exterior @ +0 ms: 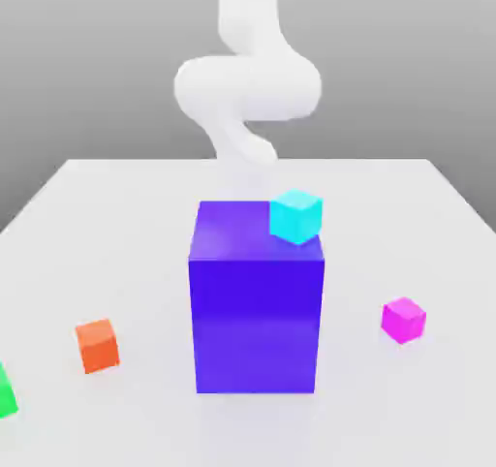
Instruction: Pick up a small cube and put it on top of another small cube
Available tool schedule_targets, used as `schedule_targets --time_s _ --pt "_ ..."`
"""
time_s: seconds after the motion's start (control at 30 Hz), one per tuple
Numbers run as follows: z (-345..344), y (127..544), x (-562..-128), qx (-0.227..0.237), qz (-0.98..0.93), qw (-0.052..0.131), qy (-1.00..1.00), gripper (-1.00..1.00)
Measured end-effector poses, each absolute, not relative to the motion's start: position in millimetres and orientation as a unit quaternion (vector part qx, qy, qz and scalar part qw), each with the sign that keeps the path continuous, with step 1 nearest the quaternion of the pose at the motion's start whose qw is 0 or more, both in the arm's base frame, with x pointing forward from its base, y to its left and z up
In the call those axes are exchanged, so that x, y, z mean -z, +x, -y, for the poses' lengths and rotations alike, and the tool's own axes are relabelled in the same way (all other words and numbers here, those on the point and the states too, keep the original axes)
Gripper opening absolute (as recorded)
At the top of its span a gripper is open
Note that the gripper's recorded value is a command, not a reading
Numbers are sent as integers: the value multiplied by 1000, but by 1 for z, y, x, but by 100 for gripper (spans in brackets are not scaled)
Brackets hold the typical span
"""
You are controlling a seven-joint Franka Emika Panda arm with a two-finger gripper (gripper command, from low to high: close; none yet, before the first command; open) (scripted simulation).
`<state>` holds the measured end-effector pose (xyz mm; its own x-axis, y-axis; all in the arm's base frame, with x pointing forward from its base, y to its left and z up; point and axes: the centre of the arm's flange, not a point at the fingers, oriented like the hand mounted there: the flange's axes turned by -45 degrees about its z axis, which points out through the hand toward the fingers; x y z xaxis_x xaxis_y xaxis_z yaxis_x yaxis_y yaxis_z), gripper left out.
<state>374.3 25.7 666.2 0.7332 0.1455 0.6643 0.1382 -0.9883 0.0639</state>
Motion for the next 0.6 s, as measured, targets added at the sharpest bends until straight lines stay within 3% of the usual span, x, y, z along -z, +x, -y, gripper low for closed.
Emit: schedule_targets --time_s 0.13,0.3,0.6 --pt "-75 404 -589 -303 -216 15 928 0" --pt "-136 412 -492 -236 -384 22 893 0" --pt "-224 355 -323 -113 -658 19 744 0"
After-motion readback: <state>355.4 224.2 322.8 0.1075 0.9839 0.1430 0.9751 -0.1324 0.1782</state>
